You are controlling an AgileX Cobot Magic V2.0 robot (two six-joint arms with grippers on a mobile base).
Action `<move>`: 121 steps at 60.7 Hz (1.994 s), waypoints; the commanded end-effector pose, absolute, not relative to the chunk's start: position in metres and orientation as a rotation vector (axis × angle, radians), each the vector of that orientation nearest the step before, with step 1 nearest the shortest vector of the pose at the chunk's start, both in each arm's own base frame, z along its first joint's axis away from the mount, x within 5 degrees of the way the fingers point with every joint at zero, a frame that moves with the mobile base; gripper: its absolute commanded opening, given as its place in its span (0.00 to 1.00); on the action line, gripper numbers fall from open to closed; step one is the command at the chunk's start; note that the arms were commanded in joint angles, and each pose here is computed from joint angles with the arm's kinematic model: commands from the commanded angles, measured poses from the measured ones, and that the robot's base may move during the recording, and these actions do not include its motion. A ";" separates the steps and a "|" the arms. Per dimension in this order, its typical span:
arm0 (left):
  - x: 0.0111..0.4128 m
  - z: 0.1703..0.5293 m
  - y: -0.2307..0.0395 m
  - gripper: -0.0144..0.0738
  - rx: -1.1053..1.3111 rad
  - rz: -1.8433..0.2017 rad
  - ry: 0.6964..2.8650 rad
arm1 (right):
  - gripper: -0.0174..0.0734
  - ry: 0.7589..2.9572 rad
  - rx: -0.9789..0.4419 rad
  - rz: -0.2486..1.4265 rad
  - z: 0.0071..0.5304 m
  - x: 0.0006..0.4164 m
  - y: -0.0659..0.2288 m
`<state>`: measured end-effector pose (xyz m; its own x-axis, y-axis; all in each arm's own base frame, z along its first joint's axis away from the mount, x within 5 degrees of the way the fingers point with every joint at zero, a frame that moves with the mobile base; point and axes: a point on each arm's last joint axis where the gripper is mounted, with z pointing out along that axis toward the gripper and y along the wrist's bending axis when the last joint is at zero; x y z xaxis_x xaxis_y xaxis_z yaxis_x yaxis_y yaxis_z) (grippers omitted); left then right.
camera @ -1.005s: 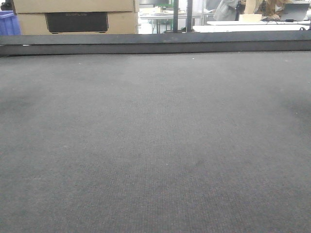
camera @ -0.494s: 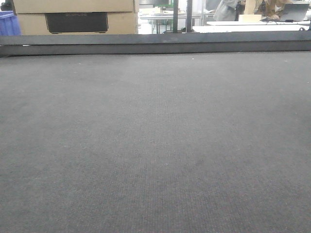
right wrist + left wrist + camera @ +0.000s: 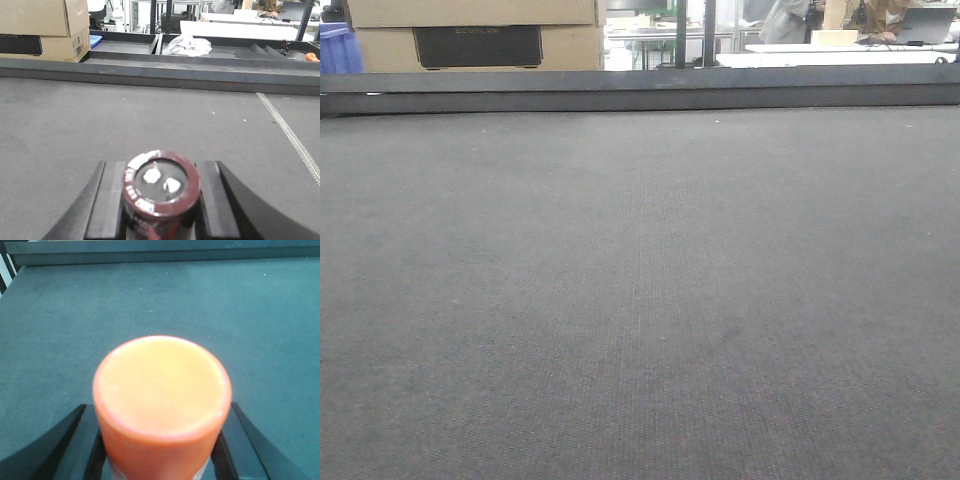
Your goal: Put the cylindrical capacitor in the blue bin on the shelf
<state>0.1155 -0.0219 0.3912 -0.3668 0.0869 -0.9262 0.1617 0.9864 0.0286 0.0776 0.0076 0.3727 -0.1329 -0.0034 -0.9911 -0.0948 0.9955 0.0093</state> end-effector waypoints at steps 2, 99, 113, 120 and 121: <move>0.114 0.393 -0.022 0.04 0.180 -0.081 1.926 | 0.08 1.678 -0.074 0.078 0.375 0.077 0.008; 0.114 0.392 -0.022 0.04 0.179 -0.079 1.935 | 0.08 1.678 -0.074 0.078 0.375 0.077 0.008; 0.114 0.392 -0.022 0.04 0.179 -0.079 1.935 | 0.08 1.678 -0.074 0.078 0.375 0.077 0.008; 0.114 0.392 -0.022 0.04 0.179 -0.079 1.935 | 0.08 1.678 -0.074 0.078 0.375 0.077 0.008; 0.114 0.392 -0.022 0.04 0.179 -0.079 1.935 | 0.08 1.678 -0.074 0.078 0.375 0.077 0.008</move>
